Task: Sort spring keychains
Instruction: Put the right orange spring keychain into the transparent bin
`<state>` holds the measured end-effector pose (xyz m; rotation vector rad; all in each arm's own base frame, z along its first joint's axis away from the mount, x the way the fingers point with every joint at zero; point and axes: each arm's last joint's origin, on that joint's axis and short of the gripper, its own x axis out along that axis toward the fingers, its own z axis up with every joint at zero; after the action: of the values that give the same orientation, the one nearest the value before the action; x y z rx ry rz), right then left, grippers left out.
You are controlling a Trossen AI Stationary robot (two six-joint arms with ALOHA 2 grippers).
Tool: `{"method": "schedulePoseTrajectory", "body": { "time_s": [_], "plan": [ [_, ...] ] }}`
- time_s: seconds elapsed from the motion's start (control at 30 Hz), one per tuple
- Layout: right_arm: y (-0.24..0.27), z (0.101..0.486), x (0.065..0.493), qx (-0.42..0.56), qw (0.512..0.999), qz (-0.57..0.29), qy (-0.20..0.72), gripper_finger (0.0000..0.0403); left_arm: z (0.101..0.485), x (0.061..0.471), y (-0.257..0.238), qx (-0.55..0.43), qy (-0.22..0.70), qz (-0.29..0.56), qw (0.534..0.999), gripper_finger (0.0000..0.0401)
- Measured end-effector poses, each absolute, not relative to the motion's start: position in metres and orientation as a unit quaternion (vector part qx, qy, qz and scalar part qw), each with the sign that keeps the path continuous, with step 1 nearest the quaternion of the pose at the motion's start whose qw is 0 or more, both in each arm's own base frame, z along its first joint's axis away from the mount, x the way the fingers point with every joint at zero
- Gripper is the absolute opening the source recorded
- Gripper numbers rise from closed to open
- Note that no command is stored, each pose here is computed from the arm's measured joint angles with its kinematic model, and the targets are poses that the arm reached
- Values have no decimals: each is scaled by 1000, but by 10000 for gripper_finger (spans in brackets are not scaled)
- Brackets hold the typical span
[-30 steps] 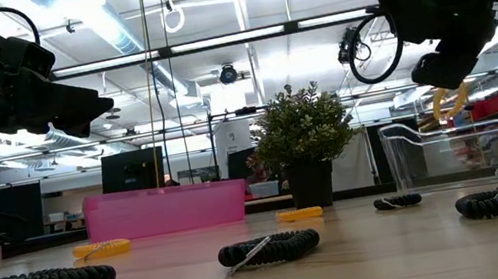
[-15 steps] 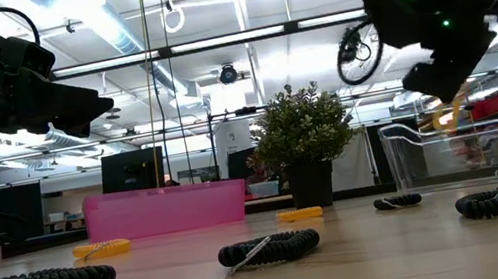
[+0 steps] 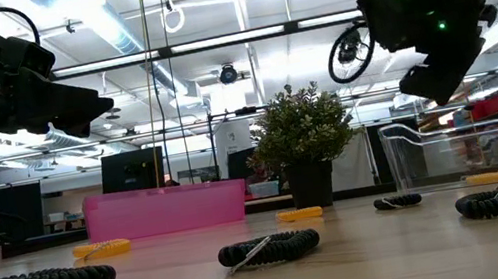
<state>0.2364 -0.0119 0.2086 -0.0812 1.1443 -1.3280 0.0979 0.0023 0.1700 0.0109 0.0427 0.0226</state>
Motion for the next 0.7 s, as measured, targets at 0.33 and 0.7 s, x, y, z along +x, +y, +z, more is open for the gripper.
{"method": "schedulePoseTrajectory", "body": {
  "time_s": [0.33,0.7],
  "plan": [
    [-9,222,265,-17,703,-521,484,180,170,98,2,5,21,12,1000,172],
    [12,239,328,-8,885,-239,399,180,170,98,2,5,21,12,1000,172]
  ]
}}
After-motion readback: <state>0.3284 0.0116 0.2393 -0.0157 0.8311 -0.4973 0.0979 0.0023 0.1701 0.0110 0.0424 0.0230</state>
